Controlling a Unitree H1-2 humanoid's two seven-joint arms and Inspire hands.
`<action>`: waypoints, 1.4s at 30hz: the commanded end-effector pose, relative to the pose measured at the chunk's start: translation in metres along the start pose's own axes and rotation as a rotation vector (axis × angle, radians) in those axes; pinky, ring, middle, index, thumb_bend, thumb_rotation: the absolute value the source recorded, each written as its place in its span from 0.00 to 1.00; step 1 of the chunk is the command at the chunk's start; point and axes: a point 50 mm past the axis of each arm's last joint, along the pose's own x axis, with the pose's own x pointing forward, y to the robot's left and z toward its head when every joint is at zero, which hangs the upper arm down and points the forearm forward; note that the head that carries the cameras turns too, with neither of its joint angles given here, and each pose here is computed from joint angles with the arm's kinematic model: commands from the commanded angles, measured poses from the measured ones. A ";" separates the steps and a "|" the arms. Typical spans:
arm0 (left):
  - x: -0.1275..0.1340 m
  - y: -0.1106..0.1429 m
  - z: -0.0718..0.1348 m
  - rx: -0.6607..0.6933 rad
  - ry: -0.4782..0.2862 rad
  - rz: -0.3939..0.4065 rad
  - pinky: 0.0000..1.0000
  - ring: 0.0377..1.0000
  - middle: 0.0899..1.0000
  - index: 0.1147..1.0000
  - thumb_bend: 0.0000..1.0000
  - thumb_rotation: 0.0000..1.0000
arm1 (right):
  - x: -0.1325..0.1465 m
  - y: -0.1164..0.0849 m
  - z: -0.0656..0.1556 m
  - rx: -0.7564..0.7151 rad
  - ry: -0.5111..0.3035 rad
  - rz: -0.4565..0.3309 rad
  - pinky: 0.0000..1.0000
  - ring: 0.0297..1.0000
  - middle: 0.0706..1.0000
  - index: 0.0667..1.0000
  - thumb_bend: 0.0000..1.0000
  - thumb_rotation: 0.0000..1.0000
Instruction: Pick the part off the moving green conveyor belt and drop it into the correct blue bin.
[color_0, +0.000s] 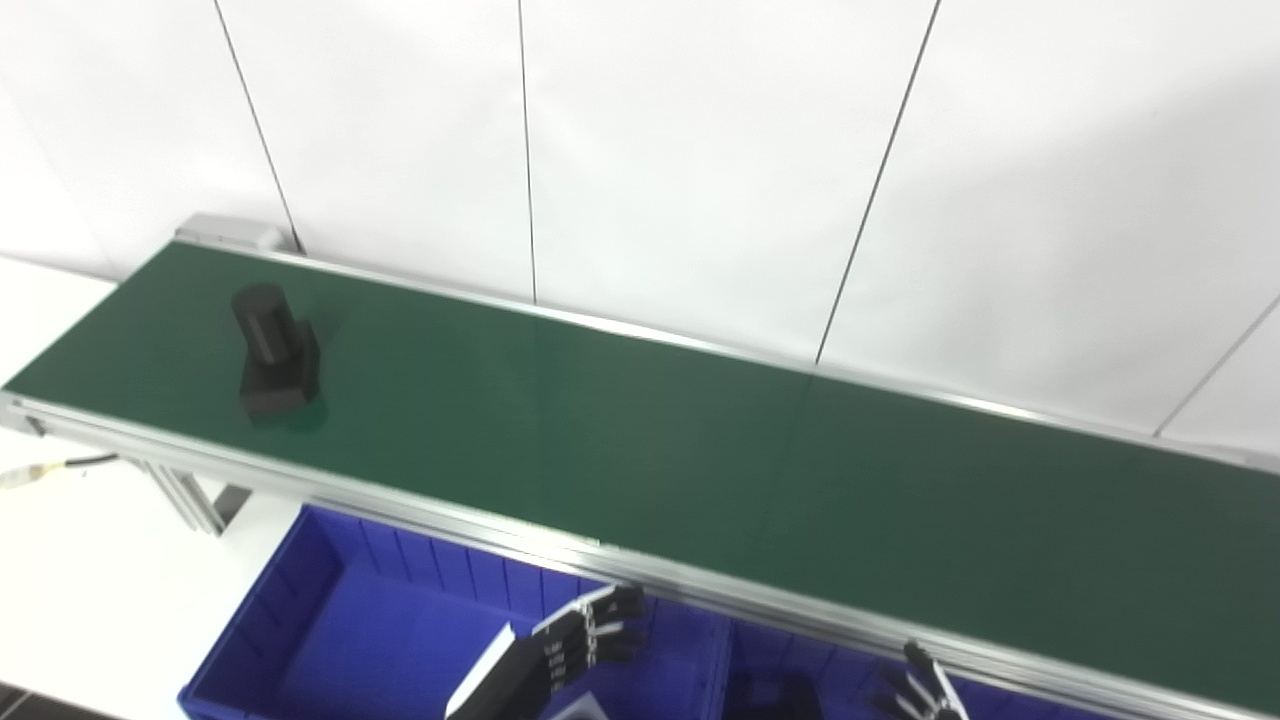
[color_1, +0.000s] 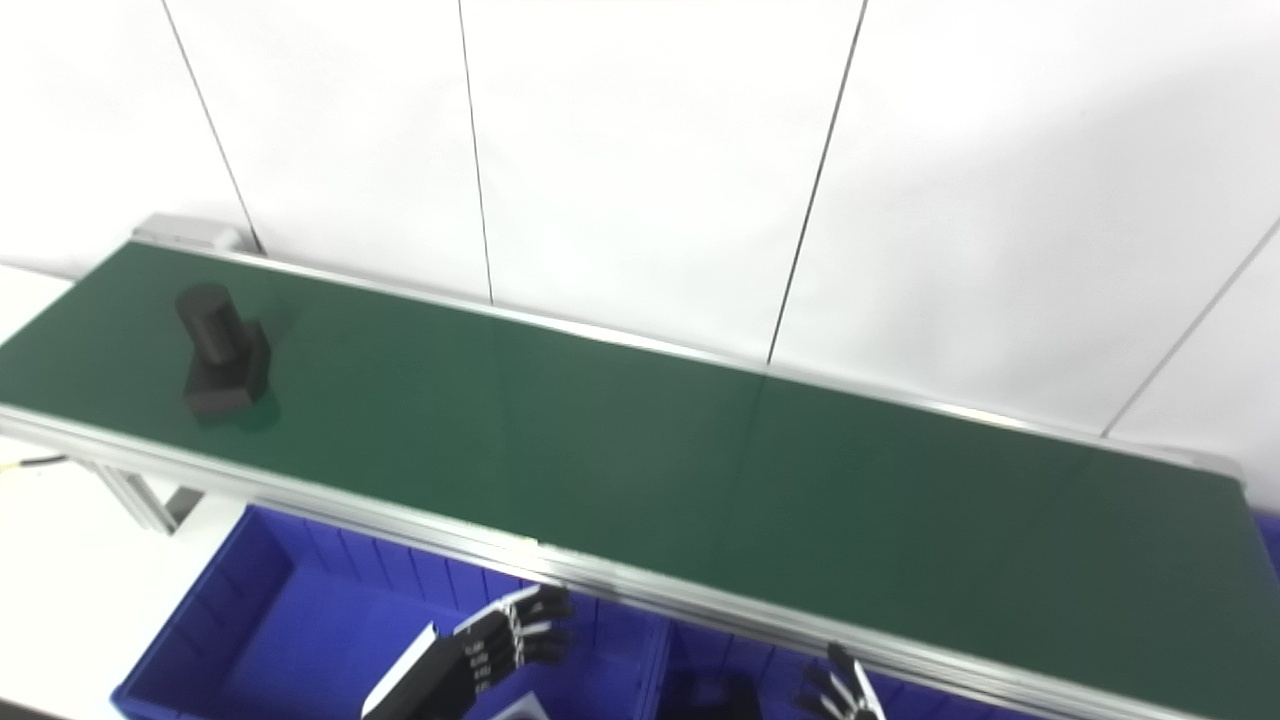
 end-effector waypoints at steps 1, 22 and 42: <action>0.008 0.001 0.010 0.028 -0.074 0.000 0.75 0.78 0.83 0.84 0.93 0.09 | 0.004 -0.001 0.009 0.001 -0.080 -0.003 0.72 0.78 0.83 0.93 0.88 0.17; 0.011 0.001 0.007 0.025 -0.064 0.001 0.74 0.78 0.83 0.81 0.95 0.08 | 0.006 -0.003 0.003 -0.005 -0.068 0.000 0.71 0.78 0.84 0.93 0.88 0.14; 0.015 0.000 0.007 0.045 -0.066 0.004 0.72 0.76 0.81 0.80 0.95 0.06 | 0.009 -0.007 0.002 0.030 -0.066 0.016 0.73 0.80 0.84 0.95 0.84 0.08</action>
